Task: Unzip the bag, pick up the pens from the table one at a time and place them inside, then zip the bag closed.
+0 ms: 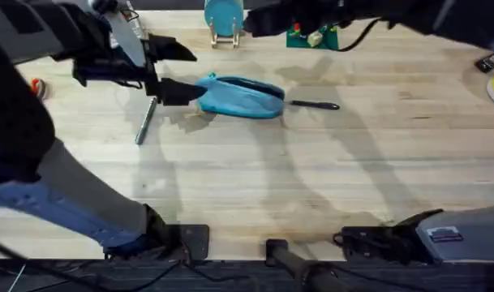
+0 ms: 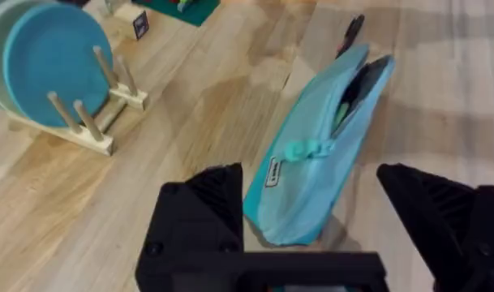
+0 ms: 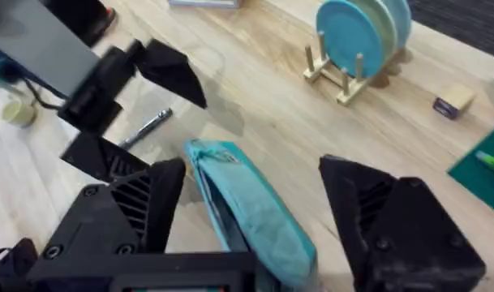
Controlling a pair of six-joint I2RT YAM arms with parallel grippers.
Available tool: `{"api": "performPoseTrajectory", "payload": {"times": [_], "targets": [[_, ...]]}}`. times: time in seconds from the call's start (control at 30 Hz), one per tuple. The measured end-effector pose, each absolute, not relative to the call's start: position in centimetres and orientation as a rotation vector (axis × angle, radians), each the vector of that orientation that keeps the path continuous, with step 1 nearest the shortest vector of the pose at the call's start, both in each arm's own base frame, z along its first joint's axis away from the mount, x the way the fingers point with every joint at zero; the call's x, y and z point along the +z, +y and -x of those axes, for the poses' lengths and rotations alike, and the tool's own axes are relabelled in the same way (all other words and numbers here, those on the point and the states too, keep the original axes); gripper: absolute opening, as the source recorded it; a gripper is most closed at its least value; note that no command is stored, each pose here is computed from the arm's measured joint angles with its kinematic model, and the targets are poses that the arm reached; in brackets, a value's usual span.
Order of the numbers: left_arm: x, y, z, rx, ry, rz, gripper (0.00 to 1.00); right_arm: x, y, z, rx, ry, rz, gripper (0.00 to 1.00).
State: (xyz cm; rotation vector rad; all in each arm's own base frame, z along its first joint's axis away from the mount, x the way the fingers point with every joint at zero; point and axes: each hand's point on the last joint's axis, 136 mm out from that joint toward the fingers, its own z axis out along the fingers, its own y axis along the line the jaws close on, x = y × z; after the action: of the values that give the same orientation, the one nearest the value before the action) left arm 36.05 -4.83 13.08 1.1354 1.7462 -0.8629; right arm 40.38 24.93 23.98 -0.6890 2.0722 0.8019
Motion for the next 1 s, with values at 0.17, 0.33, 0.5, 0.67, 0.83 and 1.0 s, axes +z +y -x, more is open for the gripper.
{"api": "performPoseTrajectory", "payload": {"times": [0.17,0.33,0.5,0.67,0.83,1.0], "targets": [[15.7,-4.8,-35.0,-0.806,1.771,-1.174,0.995,25.3,23.2,-39.1,0.769,2.088,0.681,0.994],[17.8,-4.6,-33.9,-0.746,1.846,-1.164,0.995,25.2,21.8,-37.0,0.726,2.136,0.737,0.971],[20.2,-4.6,-32.5,-0.713,1.930,-1.093,0.995,23.4,21.1,-34.9,0.705,2.221,0.818,0.972],[22.2,-4.3,-30.7,-0.653,2.038,-1.008,0.995,21.9,20.3,-33.4,0.673,2.280,0.897,0.971],[23.6,-4.0,-28.8,-0.594,2.150,-0.896,0.995,20.9,19.4,-32.9,0.596,2.310,0.965,0.926],[24.3,-3.6,-26.8,-0.543,2.251,-0.794,0.995,20.6,19.1,-32.8,0.535,2.272,1.061,0.508]]}}
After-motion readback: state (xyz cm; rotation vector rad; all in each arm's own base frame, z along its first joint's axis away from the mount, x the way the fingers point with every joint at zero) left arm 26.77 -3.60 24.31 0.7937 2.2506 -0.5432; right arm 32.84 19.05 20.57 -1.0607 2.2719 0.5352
